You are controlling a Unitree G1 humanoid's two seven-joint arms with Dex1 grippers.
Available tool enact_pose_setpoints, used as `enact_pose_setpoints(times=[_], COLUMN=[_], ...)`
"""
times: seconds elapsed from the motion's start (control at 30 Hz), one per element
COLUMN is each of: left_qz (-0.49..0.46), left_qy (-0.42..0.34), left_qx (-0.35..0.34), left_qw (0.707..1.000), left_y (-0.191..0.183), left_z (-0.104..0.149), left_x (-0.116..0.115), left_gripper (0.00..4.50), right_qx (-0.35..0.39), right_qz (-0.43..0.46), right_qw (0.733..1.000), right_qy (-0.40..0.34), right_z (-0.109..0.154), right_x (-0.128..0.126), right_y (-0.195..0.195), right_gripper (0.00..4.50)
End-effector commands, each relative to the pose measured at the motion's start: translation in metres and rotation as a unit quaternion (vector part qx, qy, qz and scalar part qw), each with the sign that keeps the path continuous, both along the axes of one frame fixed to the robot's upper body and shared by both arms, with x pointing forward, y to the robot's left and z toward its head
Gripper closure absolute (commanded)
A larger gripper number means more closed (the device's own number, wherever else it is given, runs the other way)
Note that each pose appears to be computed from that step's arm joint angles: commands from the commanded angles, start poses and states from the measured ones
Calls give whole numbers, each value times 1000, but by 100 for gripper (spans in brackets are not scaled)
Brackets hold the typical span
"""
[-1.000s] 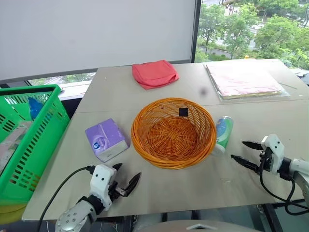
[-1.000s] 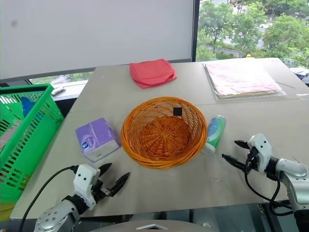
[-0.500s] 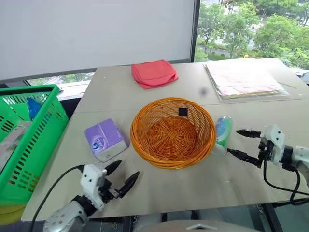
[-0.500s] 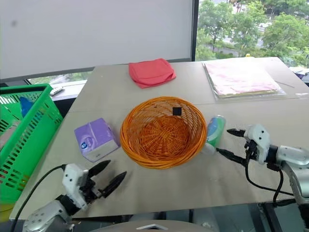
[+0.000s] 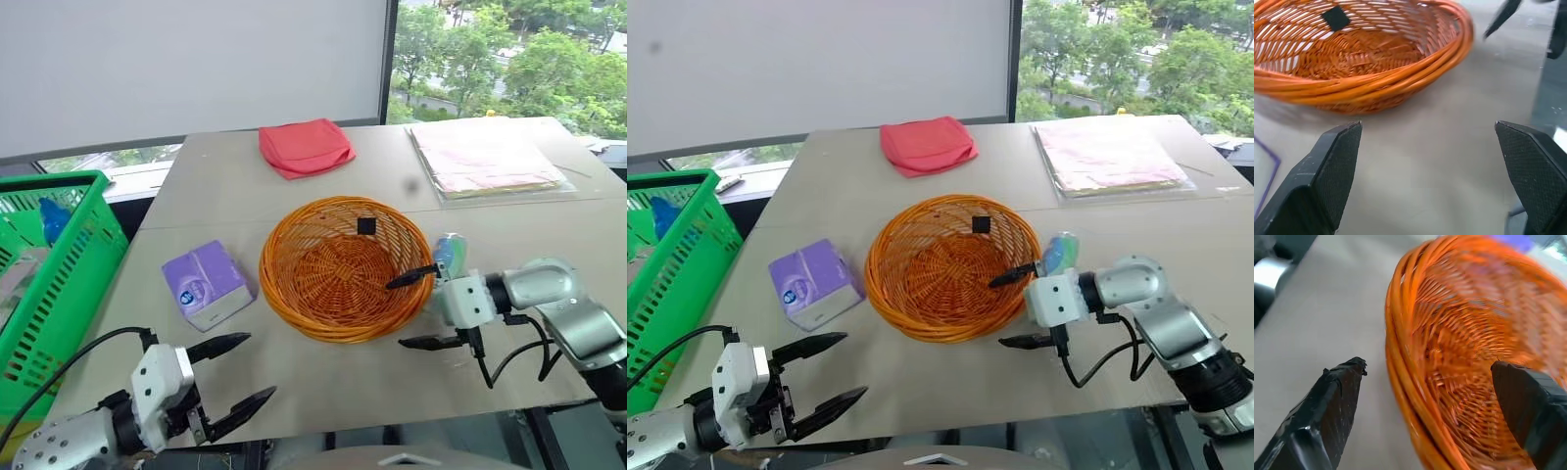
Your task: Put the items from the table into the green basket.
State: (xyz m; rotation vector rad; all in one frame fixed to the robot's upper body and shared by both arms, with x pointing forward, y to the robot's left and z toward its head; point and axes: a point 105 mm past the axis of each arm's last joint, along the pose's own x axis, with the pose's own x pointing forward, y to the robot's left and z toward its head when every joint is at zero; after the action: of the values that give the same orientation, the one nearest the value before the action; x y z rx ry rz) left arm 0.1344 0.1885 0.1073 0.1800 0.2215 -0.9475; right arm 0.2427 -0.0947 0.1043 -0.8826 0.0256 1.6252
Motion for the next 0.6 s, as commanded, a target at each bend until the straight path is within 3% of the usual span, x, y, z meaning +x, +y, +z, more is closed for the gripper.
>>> enact_pose_setpoints(times=[0.03, 0.1, 0.23, 0.3, 0.47, 0.6], left_qz=[12, 31, 61, 68, 67, 59], left_qy=[-29, -32, -34, -38, -57, -87], left_qx=[-10, -19, -34, -39, -52, -71], left_qw=[999, 999, 997, 996, 995, 992], left_y=[-6, -5, -2, -1, -3, -10], left_z=[15, 18, 19, 21, 28, 40], left_x=[-3, -5, -6, -5, 4, 22], left_gripper=[0, 0, 0, 0, 0, 0], right_qx=[-31, -38, -32, -24, 41, 75], right_qz=[19, 20, 28, 34, 21, -65], right_qw=[999, 998, 998, 997, 994, 985], right_qy=[-40, -48, -54, -63, -97, -143], right_z=[-2, -3, -1, 4, 38, 78], right_x=[10, 14, 17, 19, 31, 70], right_y=[-4, -6, -4, -1, 11, -4], right_gripper=[56, 134, 341, 388, 395, 395])
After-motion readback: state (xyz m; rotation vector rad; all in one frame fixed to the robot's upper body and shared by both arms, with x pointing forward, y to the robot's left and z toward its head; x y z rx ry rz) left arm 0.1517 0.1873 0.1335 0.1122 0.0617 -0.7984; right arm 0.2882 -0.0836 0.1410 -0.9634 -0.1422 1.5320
